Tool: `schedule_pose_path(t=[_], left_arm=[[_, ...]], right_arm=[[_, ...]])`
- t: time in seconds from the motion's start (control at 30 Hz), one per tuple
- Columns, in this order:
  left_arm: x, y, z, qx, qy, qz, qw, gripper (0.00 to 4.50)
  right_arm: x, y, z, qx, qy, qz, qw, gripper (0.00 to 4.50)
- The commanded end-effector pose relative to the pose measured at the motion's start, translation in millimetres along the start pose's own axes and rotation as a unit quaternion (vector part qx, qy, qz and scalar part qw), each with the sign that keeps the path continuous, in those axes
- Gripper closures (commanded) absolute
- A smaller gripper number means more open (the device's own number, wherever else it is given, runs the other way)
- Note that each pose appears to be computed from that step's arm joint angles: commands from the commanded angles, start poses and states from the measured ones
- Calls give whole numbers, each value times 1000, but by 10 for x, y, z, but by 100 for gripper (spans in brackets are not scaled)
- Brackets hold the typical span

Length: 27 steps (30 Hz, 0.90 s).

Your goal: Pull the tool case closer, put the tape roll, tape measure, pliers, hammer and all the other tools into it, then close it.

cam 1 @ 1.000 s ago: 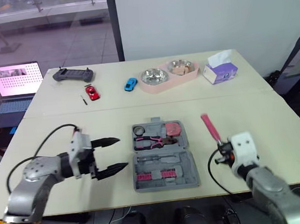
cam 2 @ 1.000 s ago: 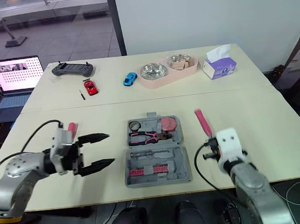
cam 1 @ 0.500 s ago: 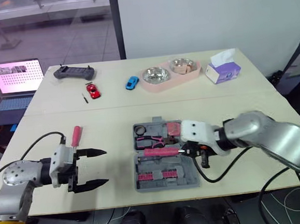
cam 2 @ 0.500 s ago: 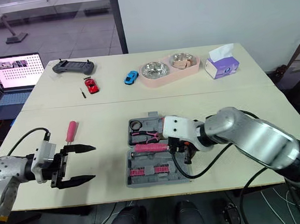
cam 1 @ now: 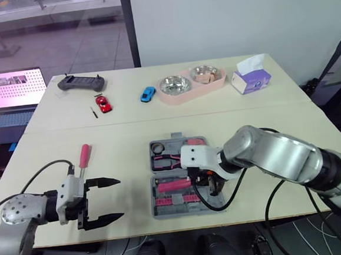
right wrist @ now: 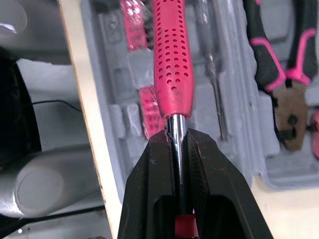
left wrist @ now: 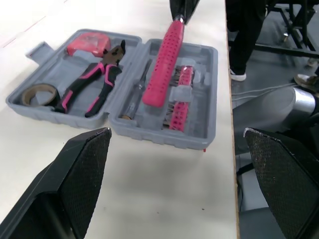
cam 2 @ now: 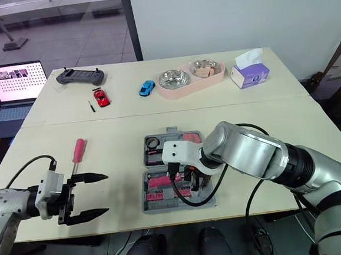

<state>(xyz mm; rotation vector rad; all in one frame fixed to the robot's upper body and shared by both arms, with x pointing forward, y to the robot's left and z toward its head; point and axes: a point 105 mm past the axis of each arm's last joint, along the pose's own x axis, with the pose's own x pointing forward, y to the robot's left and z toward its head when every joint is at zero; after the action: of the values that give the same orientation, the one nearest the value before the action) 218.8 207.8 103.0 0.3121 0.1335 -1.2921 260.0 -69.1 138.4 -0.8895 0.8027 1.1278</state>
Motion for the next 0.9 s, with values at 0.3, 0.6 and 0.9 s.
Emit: schedule_pose_path(t=[0.3,0.6,0.9], left_arm=[[67,-42,98,17,-18,0,1000,0],[89,-39,102,16,-19,2,1000,0],[104,-49,102,13,-20,3,1000,0]], right_arm=[[7,-53,167,-29,1,-20,999,442],[205,64,77,-24,11,0,1000,442],[304,56,85,-23,9,-1,1000,442]])
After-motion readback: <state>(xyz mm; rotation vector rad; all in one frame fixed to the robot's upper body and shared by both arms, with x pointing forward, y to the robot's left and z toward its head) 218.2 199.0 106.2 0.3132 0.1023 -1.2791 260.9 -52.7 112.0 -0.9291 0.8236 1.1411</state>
